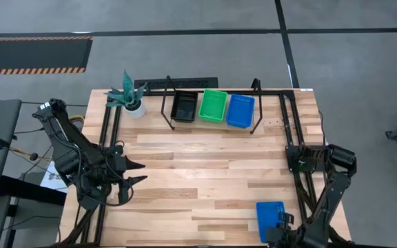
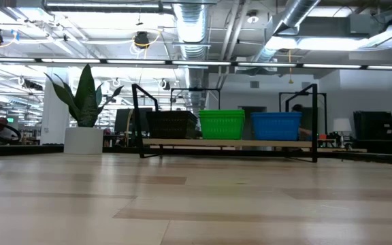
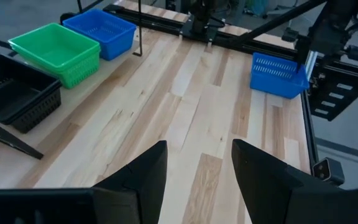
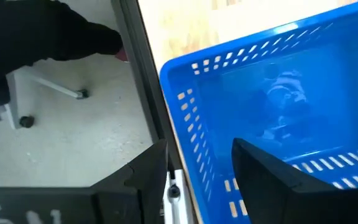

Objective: Stack baskets on shelf by color
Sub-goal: Stack the blue basket on top of the other blue baskets on the shelf

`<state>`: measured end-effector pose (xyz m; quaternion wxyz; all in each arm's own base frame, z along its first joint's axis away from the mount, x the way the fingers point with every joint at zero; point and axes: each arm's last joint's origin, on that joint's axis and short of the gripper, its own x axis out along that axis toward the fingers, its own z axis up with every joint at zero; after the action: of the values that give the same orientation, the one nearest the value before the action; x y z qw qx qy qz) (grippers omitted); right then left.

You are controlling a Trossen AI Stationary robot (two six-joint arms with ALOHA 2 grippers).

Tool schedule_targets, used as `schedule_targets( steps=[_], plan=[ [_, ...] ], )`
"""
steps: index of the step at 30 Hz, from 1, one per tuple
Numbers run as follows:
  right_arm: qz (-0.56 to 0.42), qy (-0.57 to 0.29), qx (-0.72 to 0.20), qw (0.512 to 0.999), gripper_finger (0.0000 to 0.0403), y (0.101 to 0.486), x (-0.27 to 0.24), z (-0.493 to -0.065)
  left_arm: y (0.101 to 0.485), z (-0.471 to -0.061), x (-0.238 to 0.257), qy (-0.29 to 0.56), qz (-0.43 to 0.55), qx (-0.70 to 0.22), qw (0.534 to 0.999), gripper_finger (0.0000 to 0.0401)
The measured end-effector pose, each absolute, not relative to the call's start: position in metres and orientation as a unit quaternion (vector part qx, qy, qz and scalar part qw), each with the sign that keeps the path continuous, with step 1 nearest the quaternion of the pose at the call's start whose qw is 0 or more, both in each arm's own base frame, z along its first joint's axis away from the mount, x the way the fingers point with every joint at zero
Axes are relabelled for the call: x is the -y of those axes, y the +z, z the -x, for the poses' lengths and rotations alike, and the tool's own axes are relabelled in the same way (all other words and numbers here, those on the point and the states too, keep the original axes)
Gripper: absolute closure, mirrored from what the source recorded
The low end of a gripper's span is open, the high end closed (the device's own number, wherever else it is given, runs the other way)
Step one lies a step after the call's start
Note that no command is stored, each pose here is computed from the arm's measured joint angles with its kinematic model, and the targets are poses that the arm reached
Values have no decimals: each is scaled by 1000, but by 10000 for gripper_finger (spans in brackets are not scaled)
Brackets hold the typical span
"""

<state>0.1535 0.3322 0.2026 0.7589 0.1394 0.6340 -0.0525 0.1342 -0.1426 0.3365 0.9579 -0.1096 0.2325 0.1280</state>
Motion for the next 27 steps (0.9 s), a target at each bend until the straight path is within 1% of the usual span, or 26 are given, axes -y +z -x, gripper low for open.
schedule_targets(
  steps=[3, 9, 12, 15, 17, 19, 20, 21, 24, 27],
  plan=[
    [-128, -52, -637, 759, 203, 197, -333, -156, 336, -134, 142, 130, 109, -230, 958, 232],
    [-103, -53, -660, 743, 205, 182, -335, -158, 336, -134, 143, 129, 110, -232, 958, 232],
    [-96, -58, -657, 746, 218, 182, -333, -160, 336, -134, 143, 129, 110, -231, 958, 232],
    [-84, -53, -649, 754, 260, 183, -331, -163, 336, -134, 143, 129, 109, -231, 958, 232],
    [-76, -48, -648, 757, 306, 184, -329, -168, 336, -134, 142, 129, 108, -231, 958, 232],
    [-64, -40, -648, 758, 361, 184, -326, -173, 337, -134, 142, 129, 108, -231, 958, 232],
    [-59, -37, -648, 758, 380, 184, -324, -177, 336, -134, 142, 129, 108, -231, 958, 232],
    [-53, -35, -647, 760, 387, 184, -321, -181, 336, -134, 142, 129, 107, -231, 958, 232],
    [-31, -41, -639, 768, 385, 184, -311, -196, 337, -134, 142, 130, 107, -230, 959, 232],
    [15, -33, -632, 775, 395, 190, -298, -214, 337, -134, 142, 130, 107, -230, 959, 232]
  ],
)
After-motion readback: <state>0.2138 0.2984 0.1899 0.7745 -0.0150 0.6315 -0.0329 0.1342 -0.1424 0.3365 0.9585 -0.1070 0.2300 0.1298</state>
